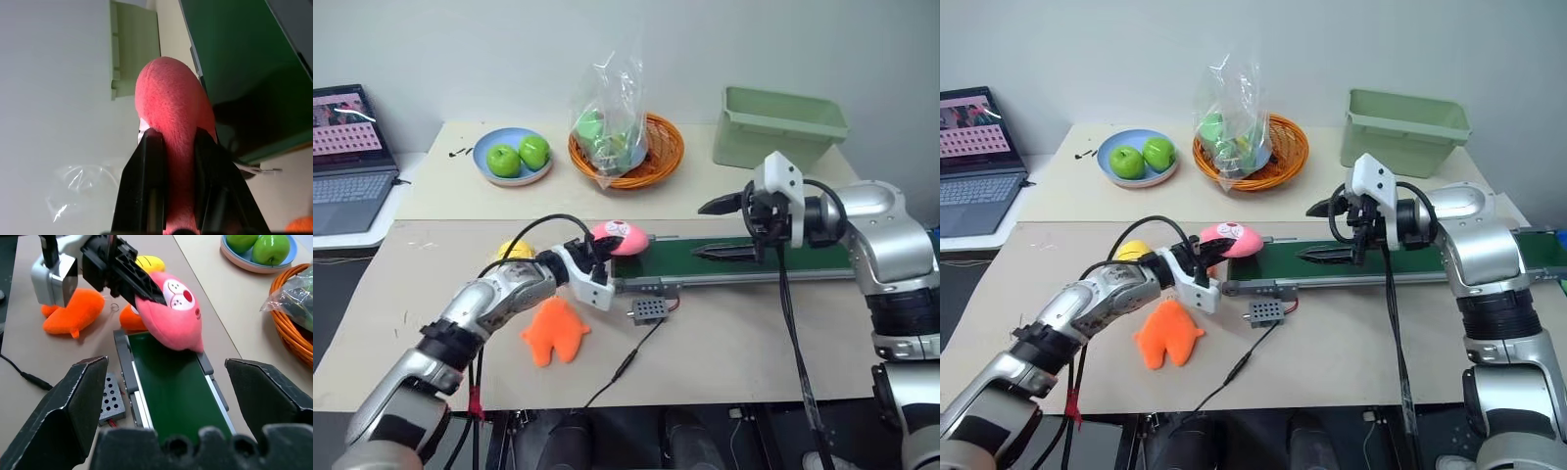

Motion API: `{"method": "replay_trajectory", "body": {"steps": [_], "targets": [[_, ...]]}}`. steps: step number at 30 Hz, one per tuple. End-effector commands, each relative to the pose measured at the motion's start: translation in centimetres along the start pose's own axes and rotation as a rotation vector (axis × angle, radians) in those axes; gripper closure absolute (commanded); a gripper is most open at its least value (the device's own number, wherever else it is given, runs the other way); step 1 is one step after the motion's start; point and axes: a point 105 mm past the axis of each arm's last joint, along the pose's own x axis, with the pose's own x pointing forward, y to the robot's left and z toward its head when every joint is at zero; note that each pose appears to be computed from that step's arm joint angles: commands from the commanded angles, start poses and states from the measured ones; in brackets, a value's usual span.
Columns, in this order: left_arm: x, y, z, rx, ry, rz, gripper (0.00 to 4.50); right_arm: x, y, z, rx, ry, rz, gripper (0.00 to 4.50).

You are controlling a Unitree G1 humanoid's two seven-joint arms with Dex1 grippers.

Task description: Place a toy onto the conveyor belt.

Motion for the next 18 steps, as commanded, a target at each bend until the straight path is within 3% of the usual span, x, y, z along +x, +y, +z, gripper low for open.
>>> {"method": "replay_trajectory", "body": {"steps": [1,10,11,18], "targets": [[0.9,0.0,1.5,0.003,-0.068,0.001,3.86,-1.0,-0.2,1.3,-0.036,-0.026,-0.043,0.0],[1.2,-1.6,2.3,-0.057,-0.085,-0.061,3.86,-1.2,-0.1,1.2,-0.031,-0.02,-0.068,0.0],[1.2,-1.7,2.2,-0.062,-0.078,-0.067,3.29,-1.2,-0.1,1.2,-0.031,-0.02,-0.069,0.0],[0.4,-3.0,1.2,-0.099,-0.032,-0.126,0.75,-0.9,-0.4,1.3,-0.038,-0.023,-0.073,0.0]]}}
